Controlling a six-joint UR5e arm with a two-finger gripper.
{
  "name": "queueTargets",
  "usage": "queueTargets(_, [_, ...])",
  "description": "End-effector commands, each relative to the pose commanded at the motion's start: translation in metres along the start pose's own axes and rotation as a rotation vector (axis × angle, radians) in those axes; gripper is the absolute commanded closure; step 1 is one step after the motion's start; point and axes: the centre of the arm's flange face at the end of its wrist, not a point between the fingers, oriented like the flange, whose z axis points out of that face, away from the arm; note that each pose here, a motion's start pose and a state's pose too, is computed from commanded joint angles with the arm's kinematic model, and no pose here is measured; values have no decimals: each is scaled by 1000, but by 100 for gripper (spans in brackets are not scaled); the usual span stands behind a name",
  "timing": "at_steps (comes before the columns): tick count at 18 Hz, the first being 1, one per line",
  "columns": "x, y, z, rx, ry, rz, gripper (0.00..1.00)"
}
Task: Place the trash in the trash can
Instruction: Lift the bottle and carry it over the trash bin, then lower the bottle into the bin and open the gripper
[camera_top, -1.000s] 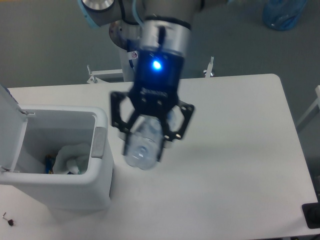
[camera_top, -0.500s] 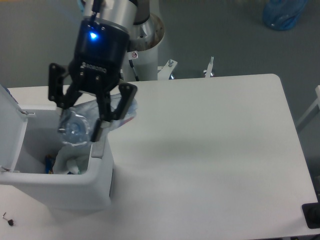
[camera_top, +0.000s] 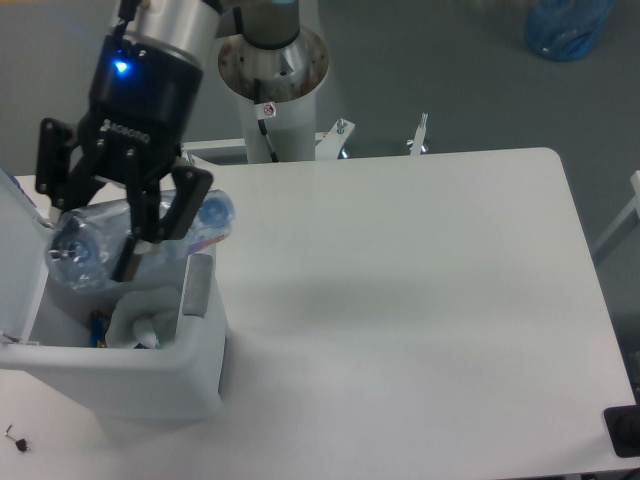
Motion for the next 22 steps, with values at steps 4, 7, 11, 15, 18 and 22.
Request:
queueTargets(4, [16,4,16,-18,34,5,39])
queueTargets(7, [24,13,32,-42,57,1,39])
queueTargets(11, [33,18,43,-57,77,1,38])
queueTargets(15, [35,22,52,-68,88,-1,35])
queueTargets(18, [32,31,68,-88,96,-10,35])
queueTargets(22, [33,36,73,-99,104,-14,35])
